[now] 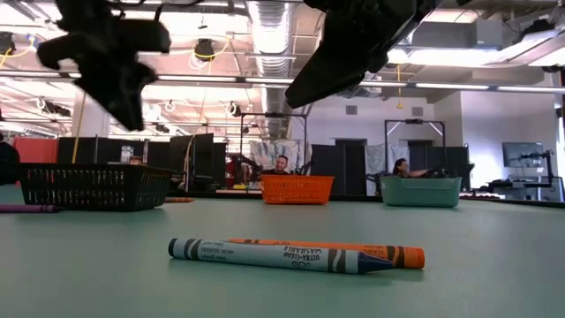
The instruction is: Sort crayons
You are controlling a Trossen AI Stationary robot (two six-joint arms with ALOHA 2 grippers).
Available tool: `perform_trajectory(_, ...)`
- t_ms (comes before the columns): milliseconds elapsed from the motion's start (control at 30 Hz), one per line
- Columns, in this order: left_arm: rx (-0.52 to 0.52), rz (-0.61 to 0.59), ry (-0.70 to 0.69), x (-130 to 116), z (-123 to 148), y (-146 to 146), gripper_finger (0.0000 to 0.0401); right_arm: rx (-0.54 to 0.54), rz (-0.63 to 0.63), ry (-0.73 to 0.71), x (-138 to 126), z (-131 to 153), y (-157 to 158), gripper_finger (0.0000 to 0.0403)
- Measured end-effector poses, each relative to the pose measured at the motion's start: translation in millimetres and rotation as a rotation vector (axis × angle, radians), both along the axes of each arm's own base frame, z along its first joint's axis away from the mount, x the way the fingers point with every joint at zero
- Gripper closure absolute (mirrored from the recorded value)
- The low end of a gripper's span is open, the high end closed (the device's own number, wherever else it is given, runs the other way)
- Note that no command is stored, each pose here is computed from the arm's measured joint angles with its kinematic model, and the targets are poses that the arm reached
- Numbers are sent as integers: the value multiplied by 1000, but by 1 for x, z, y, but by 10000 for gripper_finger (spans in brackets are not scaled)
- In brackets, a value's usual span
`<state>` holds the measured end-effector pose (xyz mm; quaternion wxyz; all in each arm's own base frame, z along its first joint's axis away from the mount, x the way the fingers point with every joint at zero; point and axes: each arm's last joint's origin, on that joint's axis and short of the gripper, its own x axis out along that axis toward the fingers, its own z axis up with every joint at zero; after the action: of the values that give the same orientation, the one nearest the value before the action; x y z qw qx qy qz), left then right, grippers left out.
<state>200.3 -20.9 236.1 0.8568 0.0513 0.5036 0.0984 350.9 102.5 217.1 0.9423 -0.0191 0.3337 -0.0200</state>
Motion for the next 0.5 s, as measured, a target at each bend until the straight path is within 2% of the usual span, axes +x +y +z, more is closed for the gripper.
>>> perform_trajectory(167, 135, -5, -69, 8, 13, 7, 288, 0, 20, 0, -2, 0, 7, 284)
perform_trajectory(267, 173, 30, -96, 13, 14, 27, 287, 0, 38, 0, -4, 0, 13, 284)
perform_trajectory(400, 137, 154, -117, 20, 10, 77, 287, -9, 70, -5, -7, 0, 21, 284)
perform_trajectory(500, 47, 266, -112, 20, -2, 117, 287, -9, 84, -11, -8, 1, 26, 284)
